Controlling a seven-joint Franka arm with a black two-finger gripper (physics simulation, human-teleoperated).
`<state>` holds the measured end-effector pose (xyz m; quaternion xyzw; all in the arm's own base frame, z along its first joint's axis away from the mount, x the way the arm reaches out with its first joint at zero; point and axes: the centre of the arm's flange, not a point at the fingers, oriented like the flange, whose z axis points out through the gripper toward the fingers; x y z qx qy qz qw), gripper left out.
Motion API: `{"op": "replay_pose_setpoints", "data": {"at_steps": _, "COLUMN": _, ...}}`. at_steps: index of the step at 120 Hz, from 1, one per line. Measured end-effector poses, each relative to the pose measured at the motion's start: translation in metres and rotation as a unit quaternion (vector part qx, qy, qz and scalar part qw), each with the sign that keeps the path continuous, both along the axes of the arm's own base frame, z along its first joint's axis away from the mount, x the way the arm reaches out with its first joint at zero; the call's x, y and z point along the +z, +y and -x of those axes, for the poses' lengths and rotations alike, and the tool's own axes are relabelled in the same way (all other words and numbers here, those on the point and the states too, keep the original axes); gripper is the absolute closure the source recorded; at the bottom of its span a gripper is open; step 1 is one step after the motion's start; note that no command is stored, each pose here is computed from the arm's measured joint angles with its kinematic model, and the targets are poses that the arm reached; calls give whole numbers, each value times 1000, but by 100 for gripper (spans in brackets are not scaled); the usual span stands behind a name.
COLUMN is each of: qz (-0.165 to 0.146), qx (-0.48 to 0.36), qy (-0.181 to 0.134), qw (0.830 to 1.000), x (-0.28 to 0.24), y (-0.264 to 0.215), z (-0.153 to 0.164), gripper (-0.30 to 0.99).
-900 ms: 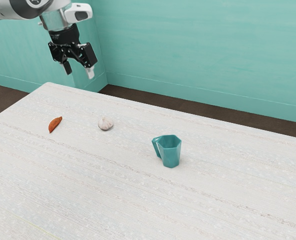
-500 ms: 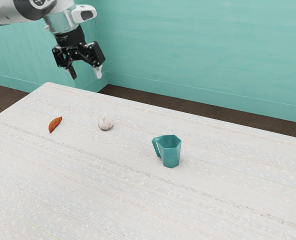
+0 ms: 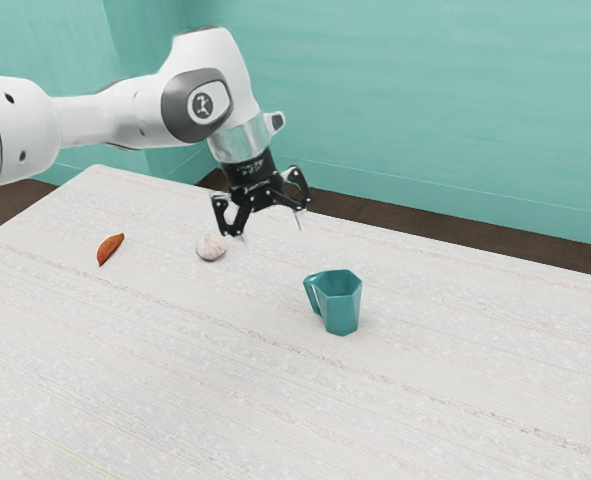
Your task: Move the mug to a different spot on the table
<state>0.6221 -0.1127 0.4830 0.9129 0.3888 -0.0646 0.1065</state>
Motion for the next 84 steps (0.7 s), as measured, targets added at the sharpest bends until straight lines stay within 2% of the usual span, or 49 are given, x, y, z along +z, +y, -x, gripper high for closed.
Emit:
{"op": "replay_pose_setpoints", "data": {"at_steps": 25, "qz": 28, "qx": 145, "qy": 15, "qw": 989, "x": -49, "y": 10, "z": -8, "gripper": 0}}
{"op": "replay_pose_setpoints", "data": {"at_steps": 50, "qz": 39, "qx": 280, "qy": 22, "qw": 959, "x": -89, "y": 44, "z": -27, "gripper": 0}}
{"op": "replay_pose_setpoints", "data": {"at_steps": 84, "qz": 65, "qx": 385, "qy": 46, "qw": 919, "x": -145, "y": 37, "z": -31, "gripper": 0}}
